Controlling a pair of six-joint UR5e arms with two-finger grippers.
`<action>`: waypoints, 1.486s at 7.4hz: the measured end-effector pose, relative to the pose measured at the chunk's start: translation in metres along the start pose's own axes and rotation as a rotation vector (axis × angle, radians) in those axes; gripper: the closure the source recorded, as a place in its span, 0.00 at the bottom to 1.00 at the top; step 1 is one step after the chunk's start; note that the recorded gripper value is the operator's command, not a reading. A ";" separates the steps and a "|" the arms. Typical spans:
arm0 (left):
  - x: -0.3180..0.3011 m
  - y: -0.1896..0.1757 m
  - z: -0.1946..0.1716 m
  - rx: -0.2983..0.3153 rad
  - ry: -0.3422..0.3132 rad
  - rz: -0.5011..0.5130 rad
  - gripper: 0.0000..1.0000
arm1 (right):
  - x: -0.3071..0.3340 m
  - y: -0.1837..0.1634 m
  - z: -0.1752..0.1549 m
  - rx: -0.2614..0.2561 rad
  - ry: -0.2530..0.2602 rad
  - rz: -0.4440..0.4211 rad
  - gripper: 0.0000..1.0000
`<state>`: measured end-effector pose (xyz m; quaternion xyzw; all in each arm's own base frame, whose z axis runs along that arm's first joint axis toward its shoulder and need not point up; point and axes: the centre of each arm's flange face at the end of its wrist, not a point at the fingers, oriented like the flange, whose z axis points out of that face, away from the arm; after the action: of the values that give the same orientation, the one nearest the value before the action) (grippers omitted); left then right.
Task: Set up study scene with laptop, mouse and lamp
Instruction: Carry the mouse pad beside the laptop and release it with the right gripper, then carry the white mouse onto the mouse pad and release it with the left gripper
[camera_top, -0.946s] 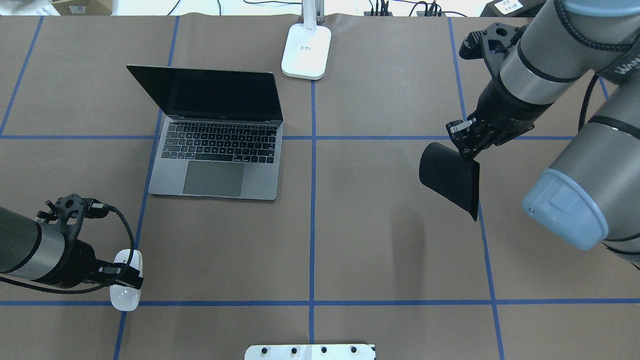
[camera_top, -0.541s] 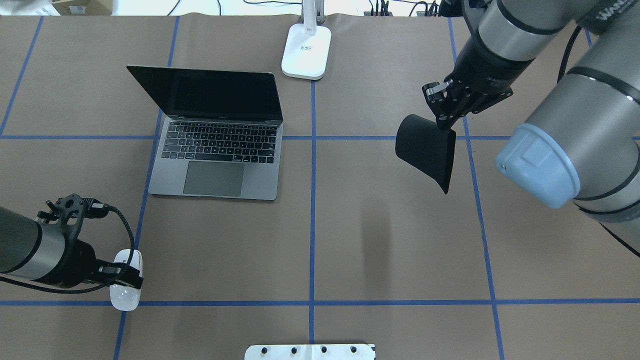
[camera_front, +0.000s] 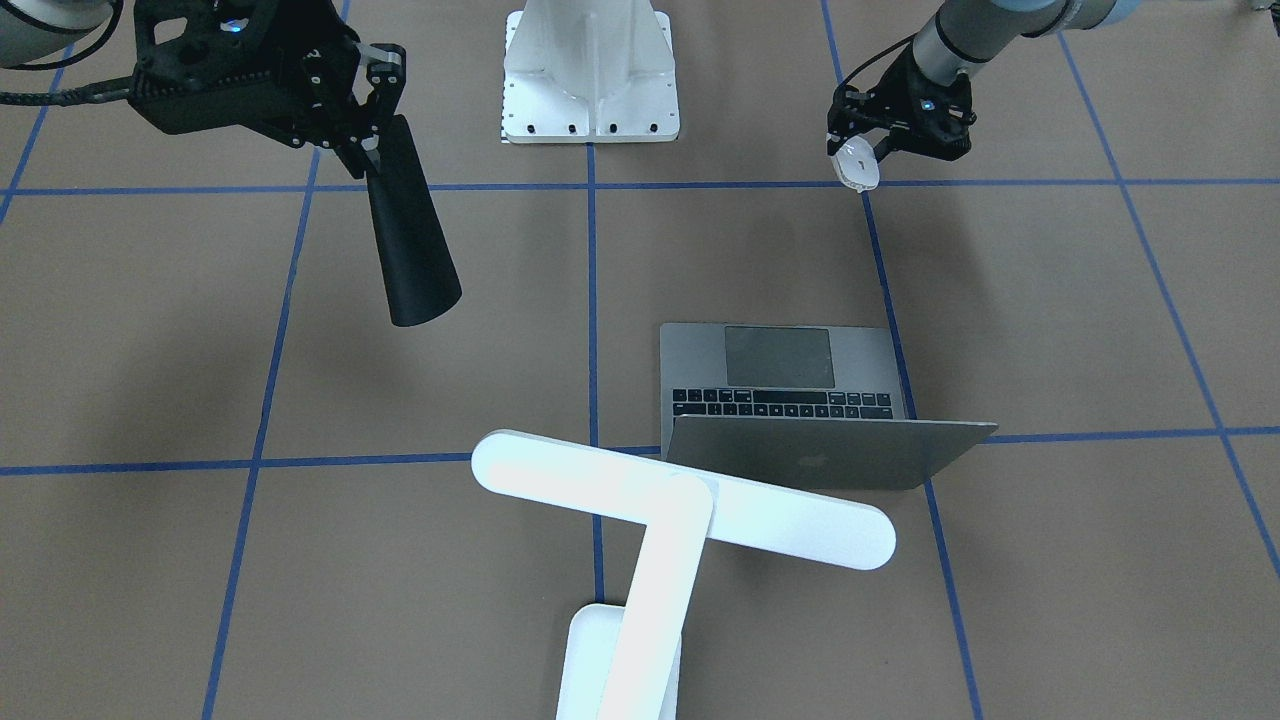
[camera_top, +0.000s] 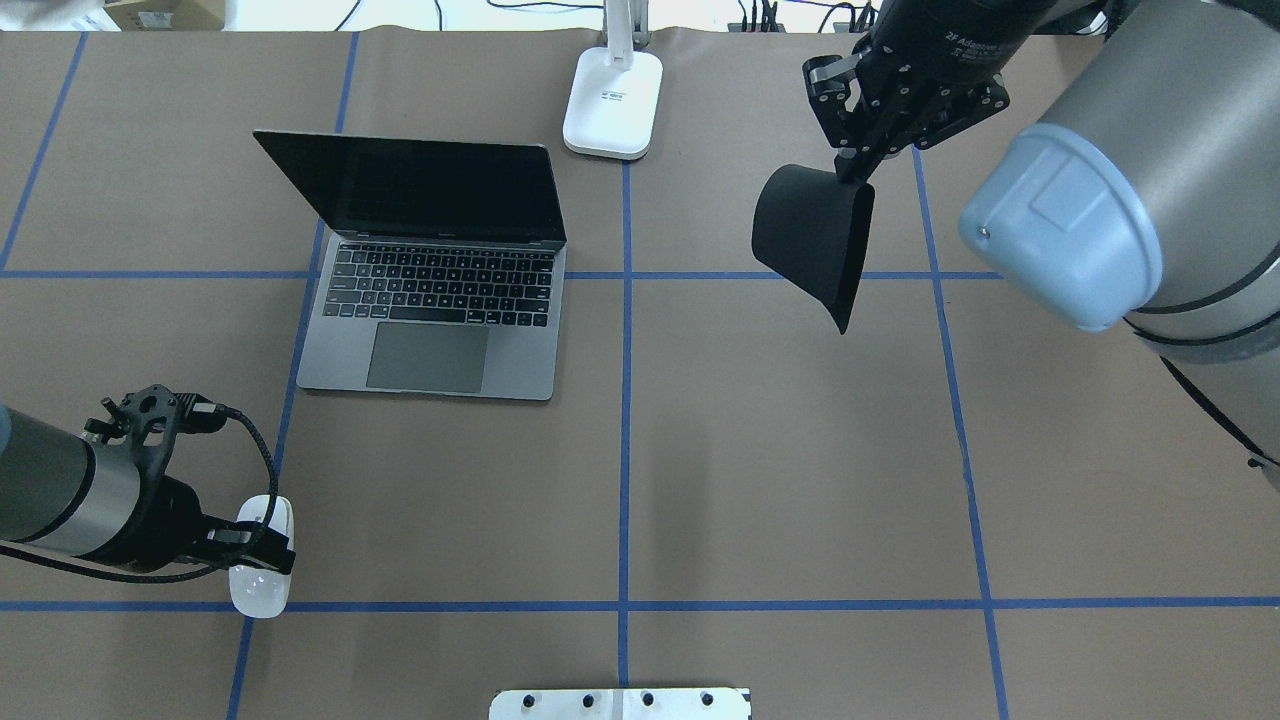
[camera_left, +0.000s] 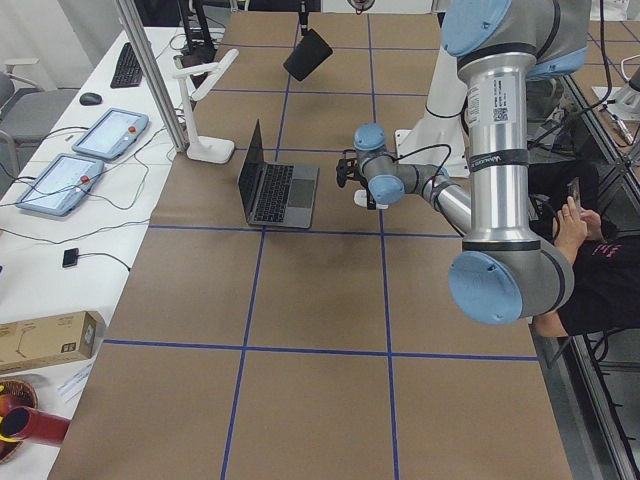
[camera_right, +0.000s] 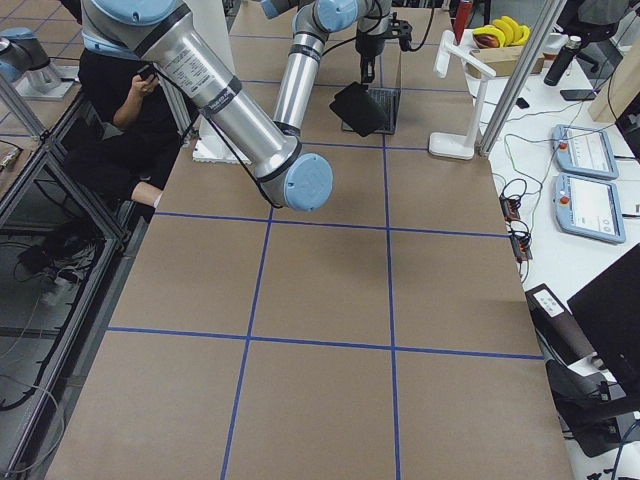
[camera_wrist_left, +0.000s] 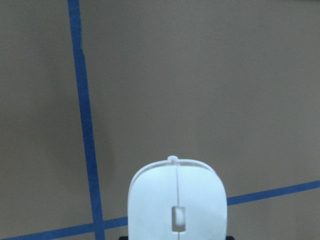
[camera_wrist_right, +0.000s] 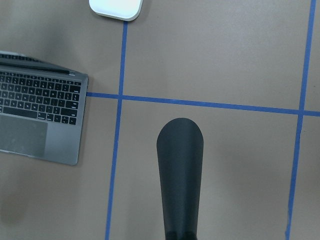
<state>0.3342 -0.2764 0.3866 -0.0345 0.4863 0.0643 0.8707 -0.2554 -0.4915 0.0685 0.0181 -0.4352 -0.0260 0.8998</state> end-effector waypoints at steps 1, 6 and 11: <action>0.000 0.000 0.000 0.000 0.000 0.001 0.49 | -0.001 -0.001 -0.001 0.000 -0.001 0.001 0.00; 0.004 -0.003 -0.001 0.006 0.005 0.000 0.52 | 0.009 -0.002 0.007 -0.003 0.015 -0.008 0.00; 0.081 -0.063 0.003 0.079 0.077 0.000 0.54 | 0.076 -0.017 0.028 -0.014 0.092 -0.139 0.00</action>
<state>0.3874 -0.3319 0.3194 -0.0028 0.5218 0.0435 0.8520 -0.2305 -0.5137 0.1442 0.0431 -0.3910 -0.0903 0.9149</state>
